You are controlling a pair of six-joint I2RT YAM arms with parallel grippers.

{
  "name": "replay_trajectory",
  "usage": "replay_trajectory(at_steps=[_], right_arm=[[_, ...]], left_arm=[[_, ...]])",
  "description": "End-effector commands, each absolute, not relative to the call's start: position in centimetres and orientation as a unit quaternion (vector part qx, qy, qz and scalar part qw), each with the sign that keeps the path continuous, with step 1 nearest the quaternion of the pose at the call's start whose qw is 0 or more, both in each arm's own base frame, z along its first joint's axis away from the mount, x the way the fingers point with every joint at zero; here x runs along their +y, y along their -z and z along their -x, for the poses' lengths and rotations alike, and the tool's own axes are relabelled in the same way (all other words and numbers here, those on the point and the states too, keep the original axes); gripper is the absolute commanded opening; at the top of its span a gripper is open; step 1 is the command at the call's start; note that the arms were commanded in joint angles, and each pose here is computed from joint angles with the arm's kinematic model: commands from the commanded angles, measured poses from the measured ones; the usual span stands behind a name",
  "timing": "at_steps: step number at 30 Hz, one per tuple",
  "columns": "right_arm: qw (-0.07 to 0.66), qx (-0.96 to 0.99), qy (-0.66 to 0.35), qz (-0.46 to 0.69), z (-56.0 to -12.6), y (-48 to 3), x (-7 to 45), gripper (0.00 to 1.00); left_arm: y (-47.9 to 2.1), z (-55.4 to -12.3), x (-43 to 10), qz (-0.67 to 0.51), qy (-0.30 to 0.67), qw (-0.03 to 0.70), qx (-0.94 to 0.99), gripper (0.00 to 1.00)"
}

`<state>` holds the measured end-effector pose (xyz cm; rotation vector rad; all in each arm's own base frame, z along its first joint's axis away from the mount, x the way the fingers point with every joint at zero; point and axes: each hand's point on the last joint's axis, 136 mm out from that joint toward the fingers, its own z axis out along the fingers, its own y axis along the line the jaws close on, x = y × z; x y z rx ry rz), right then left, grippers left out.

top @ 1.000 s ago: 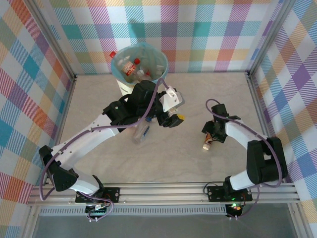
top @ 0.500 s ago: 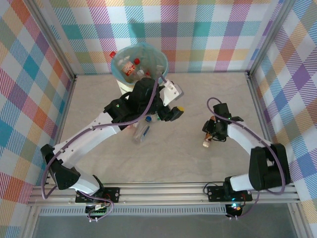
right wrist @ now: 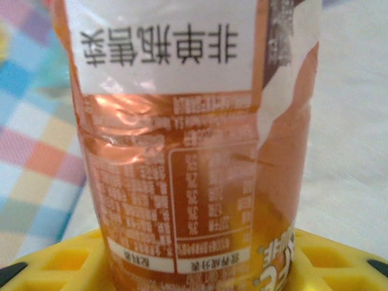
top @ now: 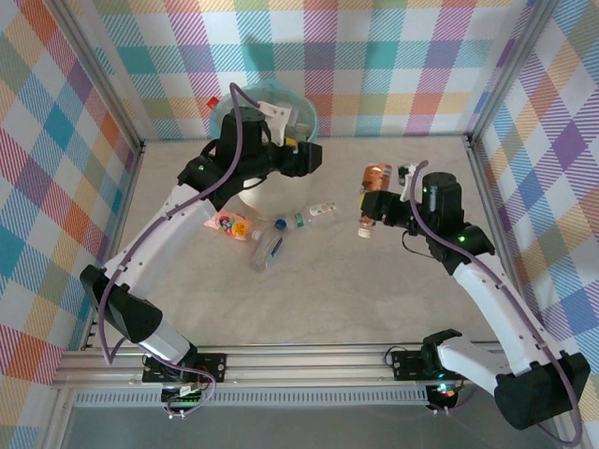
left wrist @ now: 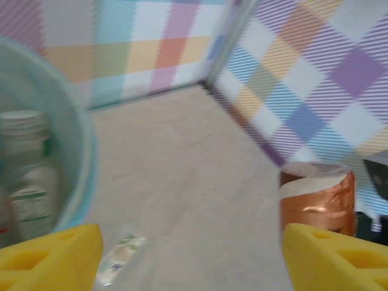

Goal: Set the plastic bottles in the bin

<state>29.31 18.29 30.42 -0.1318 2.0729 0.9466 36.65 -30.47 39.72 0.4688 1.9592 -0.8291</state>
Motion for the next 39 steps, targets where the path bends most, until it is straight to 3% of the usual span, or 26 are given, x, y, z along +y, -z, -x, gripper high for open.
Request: replay_trajectory(at_steps=[1, 11, 18, 22, 39], right_arm=[[0.468, 0.760, -0.422, 0.158, -27.4, -36.2, 21.3, 0.54], [0.484, 0.712, -0.445, 0.246, -25.3, -40.5, 25.3, 0.52], [0.484, 0.709, -0.444, 0.256, -25.2, -40.5, 26.2, 0.51], [0.490, 0.707, -0.441, 0.256, -25.2, -40.8, 26.1, 0.50], [0.496, 0.703, -0.440, 0.257, -25.5, -41.1, 26.2, 0.49]], left_arm=[[-43.2, -33.6, -32.8, -0.223, 0.438, 0.434, 0.755, 0.78], [-45.7, -29.8, -33.6, -0.274, 0.509, 0.408, 0.707, 0.83], [-46.3, -28.0, -34.3, -0.300, 0.538, 0.386, 0.686, 0.83], [-46.9, -27.4, -34.0, -0.305, 0.543, 0.392, 0.677, 0.88], [-49.3, -24.9, -33.1, -0.330, 0.564, 0.416, 0.633, 0.89]])
